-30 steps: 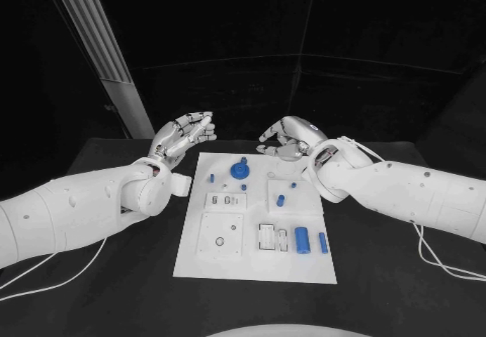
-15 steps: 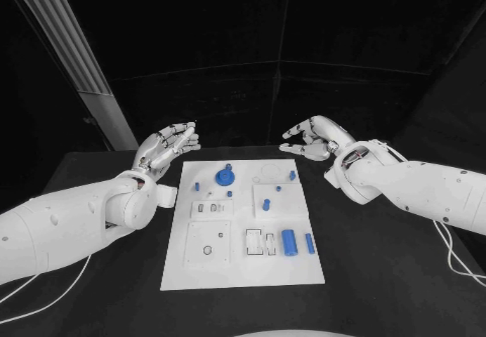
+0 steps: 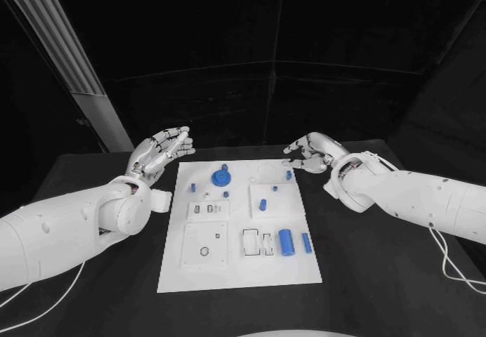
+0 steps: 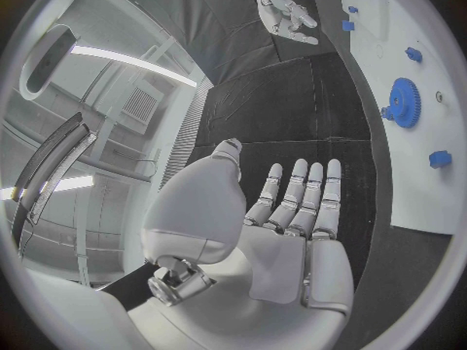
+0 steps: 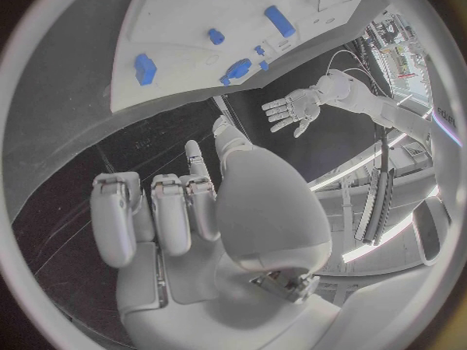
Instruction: Assemble the parts on the task board
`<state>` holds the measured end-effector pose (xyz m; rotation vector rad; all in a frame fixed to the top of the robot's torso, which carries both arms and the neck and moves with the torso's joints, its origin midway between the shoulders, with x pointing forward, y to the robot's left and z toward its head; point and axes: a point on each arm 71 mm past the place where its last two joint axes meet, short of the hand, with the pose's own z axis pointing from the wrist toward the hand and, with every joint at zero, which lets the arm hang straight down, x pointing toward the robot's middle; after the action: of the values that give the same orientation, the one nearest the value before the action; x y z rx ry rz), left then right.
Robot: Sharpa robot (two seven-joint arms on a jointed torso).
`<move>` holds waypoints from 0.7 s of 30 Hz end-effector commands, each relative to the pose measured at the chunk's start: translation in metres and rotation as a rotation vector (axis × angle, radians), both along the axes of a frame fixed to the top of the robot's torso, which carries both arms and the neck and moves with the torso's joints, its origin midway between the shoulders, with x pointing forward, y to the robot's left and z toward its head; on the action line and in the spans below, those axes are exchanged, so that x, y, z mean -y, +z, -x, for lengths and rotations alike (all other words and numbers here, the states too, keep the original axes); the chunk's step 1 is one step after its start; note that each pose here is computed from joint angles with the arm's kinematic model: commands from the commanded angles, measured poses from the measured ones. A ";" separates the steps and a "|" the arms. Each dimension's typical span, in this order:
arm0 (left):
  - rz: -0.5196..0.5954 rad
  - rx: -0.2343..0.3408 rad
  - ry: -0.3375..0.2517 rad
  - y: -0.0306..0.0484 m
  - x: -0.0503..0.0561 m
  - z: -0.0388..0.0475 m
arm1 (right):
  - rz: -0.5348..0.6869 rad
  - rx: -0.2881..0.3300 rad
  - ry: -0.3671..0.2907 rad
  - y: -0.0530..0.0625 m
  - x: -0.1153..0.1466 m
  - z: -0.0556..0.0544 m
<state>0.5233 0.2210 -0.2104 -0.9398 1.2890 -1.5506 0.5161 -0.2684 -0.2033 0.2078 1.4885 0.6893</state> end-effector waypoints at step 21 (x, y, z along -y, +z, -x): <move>0.069 0.189 -0.011 0.0142 -0.003 0.0044 | 0.167 -0.144 -0.054 -0.027 0.001 -0.005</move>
<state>0.5227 0.2240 -0.2109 -0.9424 1.2892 -1.5498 0.5209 -0.2686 -0.2282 0.1766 1.6249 0.5524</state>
